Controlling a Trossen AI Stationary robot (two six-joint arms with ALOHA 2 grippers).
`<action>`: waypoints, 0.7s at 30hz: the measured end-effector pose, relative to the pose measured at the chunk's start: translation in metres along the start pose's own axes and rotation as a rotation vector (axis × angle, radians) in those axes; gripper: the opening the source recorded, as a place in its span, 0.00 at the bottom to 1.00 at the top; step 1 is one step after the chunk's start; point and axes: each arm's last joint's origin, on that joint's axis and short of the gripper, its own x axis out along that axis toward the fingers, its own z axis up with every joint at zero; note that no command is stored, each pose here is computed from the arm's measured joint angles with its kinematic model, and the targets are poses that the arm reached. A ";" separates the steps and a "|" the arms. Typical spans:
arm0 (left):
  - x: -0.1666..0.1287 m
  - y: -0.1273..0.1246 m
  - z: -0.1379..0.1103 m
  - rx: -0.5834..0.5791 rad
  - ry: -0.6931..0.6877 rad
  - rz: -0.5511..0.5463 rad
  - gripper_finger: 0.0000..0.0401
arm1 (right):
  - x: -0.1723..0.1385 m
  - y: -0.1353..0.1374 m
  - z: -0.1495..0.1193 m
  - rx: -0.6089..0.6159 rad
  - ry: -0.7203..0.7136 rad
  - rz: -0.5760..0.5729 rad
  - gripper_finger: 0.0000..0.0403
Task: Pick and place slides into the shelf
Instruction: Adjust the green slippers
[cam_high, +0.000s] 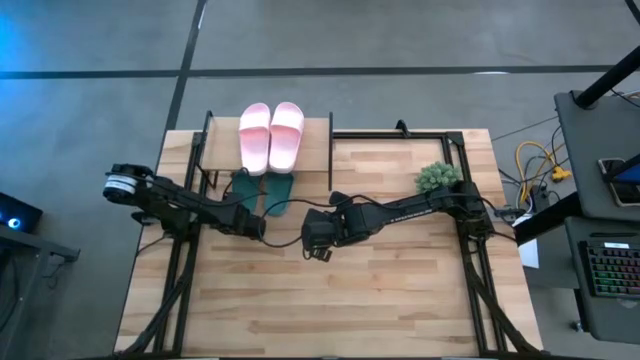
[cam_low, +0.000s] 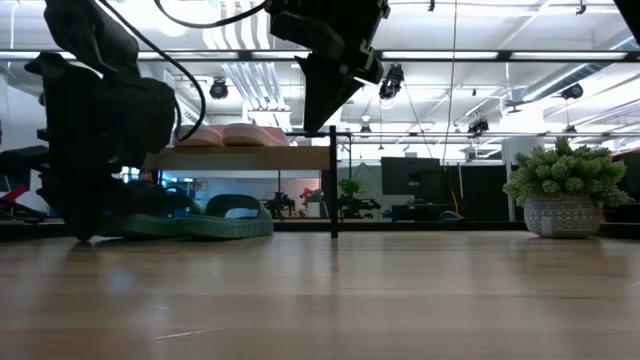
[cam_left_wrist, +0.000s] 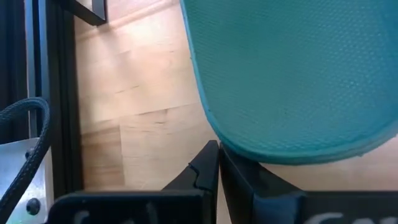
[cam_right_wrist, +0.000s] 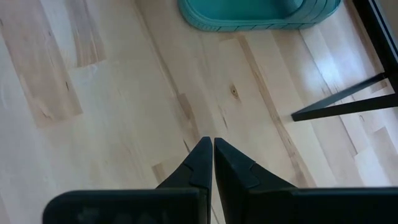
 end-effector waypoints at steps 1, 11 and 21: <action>0.000 0.000 0.001 -0.005 0.000 0.000 0.01 | 0.000 0.000 0.000 0.000 0.000 0.000 0.02; -0.001 0.003 0.014 -0.062 -0.086 -0.013 0.01 | 0.000 0.000 0.000 0.000 0.001 0.000 0.02; -0.004 0.004 0.018 -0.015 0.000 -0.048 0.01 | 0.000 0.000 0.000 0.000 0.002 0.000 0.02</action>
